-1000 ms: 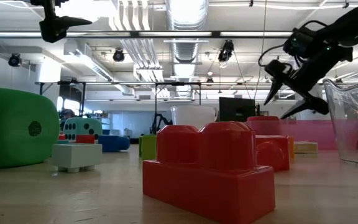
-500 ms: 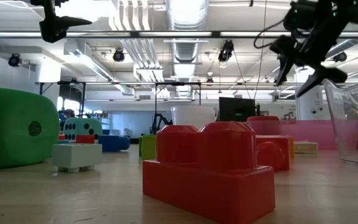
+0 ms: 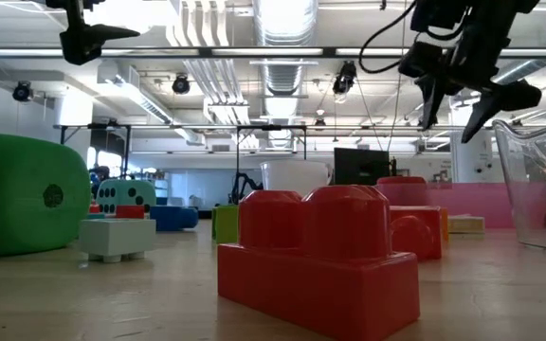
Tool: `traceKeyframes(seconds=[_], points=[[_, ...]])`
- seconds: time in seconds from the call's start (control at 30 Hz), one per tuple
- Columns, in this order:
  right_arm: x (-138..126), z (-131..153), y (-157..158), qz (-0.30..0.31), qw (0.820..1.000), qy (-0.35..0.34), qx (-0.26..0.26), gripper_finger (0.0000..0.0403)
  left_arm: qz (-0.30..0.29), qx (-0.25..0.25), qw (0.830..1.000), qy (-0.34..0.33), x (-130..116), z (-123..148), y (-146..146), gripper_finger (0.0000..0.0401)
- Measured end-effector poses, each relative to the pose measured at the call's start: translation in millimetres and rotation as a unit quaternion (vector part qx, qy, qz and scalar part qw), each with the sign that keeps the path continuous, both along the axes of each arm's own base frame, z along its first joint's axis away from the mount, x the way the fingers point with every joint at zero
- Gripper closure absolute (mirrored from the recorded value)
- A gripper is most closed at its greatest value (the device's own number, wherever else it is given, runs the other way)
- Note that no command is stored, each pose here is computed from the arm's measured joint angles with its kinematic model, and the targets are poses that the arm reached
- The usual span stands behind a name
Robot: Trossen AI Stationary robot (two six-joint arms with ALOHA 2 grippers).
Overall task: Pick & Place Toys
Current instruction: Put the orange deck of cards into the white bin
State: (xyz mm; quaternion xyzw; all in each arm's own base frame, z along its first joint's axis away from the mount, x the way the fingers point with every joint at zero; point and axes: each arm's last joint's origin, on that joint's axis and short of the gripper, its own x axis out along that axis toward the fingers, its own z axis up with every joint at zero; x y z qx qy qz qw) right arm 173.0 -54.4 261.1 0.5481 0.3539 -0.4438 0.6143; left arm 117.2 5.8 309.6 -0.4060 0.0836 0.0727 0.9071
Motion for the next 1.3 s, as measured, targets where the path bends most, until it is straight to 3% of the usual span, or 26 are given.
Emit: traceKeyframes(seconds=[0.37, 0.8, 1.3], points=[[32, -31, 40, -0.038, 0.997, 0.066, 0.006, 0.0125, -0.006, -0.005, 1.000, 0.000, 0, 0, 0, 0.0027], [72, -80, 47, -0.035, 0.992, 0.118, 0.007, 0.0125, -0.026, -0.009, 1.000, -0.001, 0, 0, -2, 0.0027], [77, -99, 47, -0.024, 0.987, 0.157, 0.002, 0.0125, -0.044, -0.013, 0.999, -0.001, 0, 0, -3, 0.0027]])
